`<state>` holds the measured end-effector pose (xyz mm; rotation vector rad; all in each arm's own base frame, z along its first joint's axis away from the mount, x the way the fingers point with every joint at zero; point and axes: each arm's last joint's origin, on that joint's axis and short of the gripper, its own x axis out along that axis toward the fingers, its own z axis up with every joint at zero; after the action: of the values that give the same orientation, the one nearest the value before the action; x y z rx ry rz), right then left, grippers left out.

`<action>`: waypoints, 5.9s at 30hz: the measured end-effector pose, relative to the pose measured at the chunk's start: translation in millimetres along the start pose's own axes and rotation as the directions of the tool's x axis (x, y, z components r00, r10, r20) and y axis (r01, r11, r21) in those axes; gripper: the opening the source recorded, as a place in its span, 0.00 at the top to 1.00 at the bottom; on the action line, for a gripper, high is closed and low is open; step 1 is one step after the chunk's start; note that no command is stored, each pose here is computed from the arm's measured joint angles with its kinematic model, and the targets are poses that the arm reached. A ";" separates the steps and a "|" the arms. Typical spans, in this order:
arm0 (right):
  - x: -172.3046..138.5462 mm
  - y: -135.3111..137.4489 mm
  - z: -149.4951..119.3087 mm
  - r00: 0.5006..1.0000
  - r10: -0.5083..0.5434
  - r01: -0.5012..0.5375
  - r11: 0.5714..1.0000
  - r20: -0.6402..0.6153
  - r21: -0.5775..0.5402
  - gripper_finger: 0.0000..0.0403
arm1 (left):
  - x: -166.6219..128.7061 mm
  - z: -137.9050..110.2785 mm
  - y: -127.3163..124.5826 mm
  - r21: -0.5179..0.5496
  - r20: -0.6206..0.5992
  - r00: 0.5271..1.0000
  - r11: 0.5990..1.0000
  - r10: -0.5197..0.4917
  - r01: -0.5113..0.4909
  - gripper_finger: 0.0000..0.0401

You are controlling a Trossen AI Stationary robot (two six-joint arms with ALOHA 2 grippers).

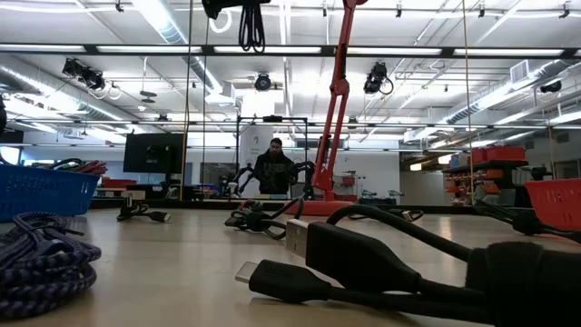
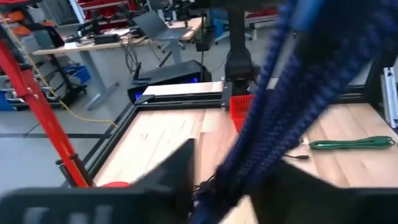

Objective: Pick & Place USB Port
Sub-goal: Put the blue and black charger cable into the blue bin, then put the green and black charger cable into the blue bin

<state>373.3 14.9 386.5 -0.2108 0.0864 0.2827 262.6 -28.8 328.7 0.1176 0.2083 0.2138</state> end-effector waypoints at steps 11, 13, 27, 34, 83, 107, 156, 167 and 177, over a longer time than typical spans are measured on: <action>-2.7 -10.0 -6.3 0.997 -0.062 0.063 0.998 -0.055 0.016 0.96 | -0.8 -8.4 3.2 -0.051 -0.088 0.986 0.988 0.141 -0.146 0.94; -3.2 -12.0 -9.1 0.994 -0.071 0.072 0.997 -0.078 0.021 0.93 | -1.9 -13.1 4.1 -0.056 -0.136 0.973 0.979 0.186 -0.195 0.94; -27.1 -38.9 -30.1 0.942 -0.130 0.158 0.985 -0.311 0.068 0.82 | -61.3 -66.1 2.1 -0.098 -0.568 0.707 0.818 0.421 -0.567 0.94; -37.8 -55.7 -44.9 0.900 -0.150 0.208 0.973 -0.410 0.099 0.84 | -105.9 -77.3 -8.6 -0.202 -0.675 0.618 0.705 0.403 -0.680 0.94; -61.7 -37.6 -92.3 0.920 -0.182 0.226 0.970 -0.346 0.091 0.86 | -116.1 -146.8 -40.4 -0.193 -0.889 0.337 0.412 0.311 -0.891 0.94; -58.9 -32.5 -90.2 0.927 -0.168 0.214 0.971 -0.335 0.105 0.86 | -113.4 -147.1 -34.9 -0.179 -0.862 0.332 0.383 0.383 -0.906 0.83; -59.6 -31.3 -92.9 0.918 -0.156 0.219 0.966 -0.364 0.139 0.86 | -79.7 -126.2 -85.0 -0.508 -0.721 0.687 0.743 -0.090 -0.436 0.58; -52.7 -13.6 -90.1 0.925 -0.100 0.198 0.951 -0.367 0.238 0.86 | -90.4 -143.5 -143.3 -0.532 -0.737 0.551 0.838 -0.391 -0.118 0.58; -43.4 5.0 -79.7 0.944 -0.106 0.190 0.949 -0.311 0.253 0.86 | -88.7 -171.5 -175.7 -0.520 -0.788 0.355 0.853 -0.503 0.053 0.58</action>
<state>326.0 -9.4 312.9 0.0248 0.4021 0.0823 175.3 -203.0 154.9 -0.5097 1.3153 -0.0750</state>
